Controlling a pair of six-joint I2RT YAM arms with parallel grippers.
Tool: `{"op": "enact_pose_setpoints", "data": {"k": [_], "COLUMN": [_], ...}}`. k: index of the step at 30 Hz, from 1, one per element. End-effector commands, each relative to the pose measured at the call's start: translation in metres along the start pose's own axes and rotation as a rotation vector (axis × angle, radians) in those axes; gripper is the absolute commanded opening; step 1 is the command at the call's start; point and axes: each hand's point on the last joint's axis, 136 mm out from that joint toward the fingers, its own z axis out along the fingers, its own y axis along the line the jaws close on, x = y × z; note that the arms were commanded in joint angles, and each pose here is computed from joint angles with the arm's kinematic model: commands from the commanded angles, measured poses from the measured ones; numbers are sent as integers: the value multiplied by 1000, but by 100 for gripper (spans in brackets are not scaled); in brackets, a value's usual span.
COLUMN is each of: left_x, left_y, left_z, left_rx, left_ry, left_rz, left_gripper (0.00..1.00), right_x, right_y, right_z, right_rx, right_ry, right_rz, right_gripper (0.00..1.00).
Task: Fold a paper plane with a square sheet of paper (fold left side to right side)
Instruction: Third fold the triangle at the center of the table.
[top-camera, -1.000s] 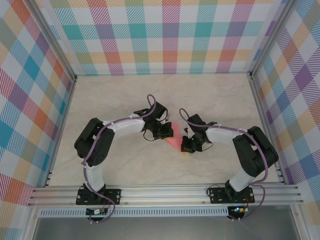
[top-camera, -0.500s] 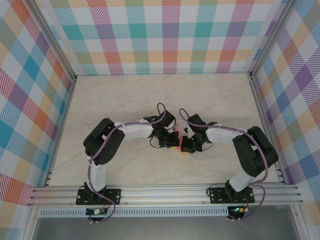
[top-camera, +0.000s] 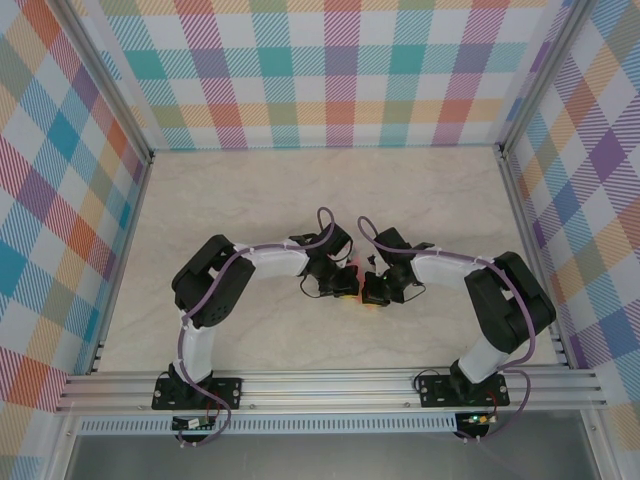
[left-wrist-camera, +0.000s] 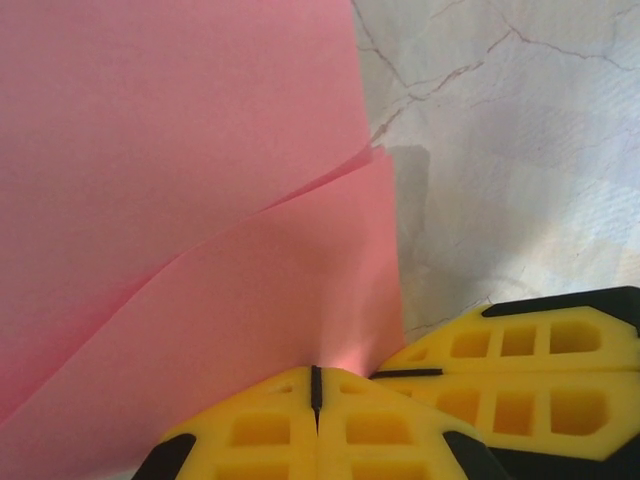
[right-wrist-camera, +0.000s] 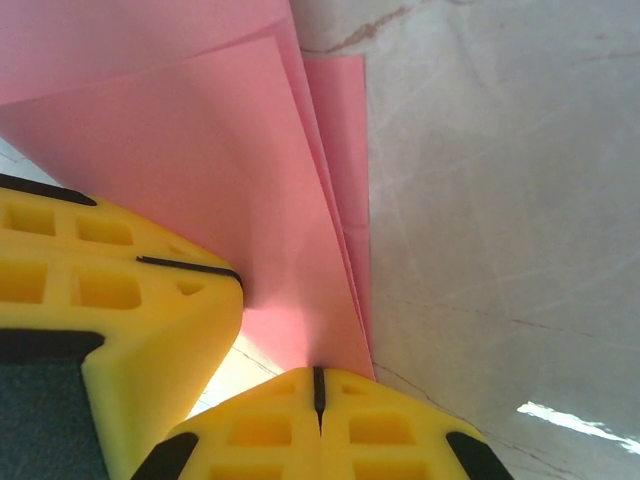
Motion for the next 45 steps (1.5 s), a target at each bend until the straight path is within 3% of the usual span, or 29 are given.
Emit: {"op": "enact_pose_setpoints", "data": {"k": [1,8,24,31,34,38,42,45], "left_x": [8,-3,-43,-58,-57,-54,-50,-43], "left_y": [18,50,117,114,101,82,67,57], "left_z": [-3,-13,-56,-83,-100,-125,-140,-136], "left_rx": [-48,-49,-87,-73,-50,2,74,119], "left_ry": [18,-36,-110,-163,-202,-283,-361,-376], "left_rz": [47,78,-56,-58,-48,-59,-97,-123], "left_gripper": [0,0,0,0,1,11,22,29], "right_x": [21,21,23,17,8,-11,-25,-34], "right_y": [-41,-41,-36,-21,-3,15,9,-2], "right_z": [13,14,12,10,2,-28,-63,-72], "right_rx": [171,169,146,68,-7,-39,75,168], "right_ry": [70,74,82,53,3,-131,-262,-290], "right_rz": [35,34,19,4,-32,-101,-174,-204], "right_gripper": [0,0,0,0,8,25,49,64]}}
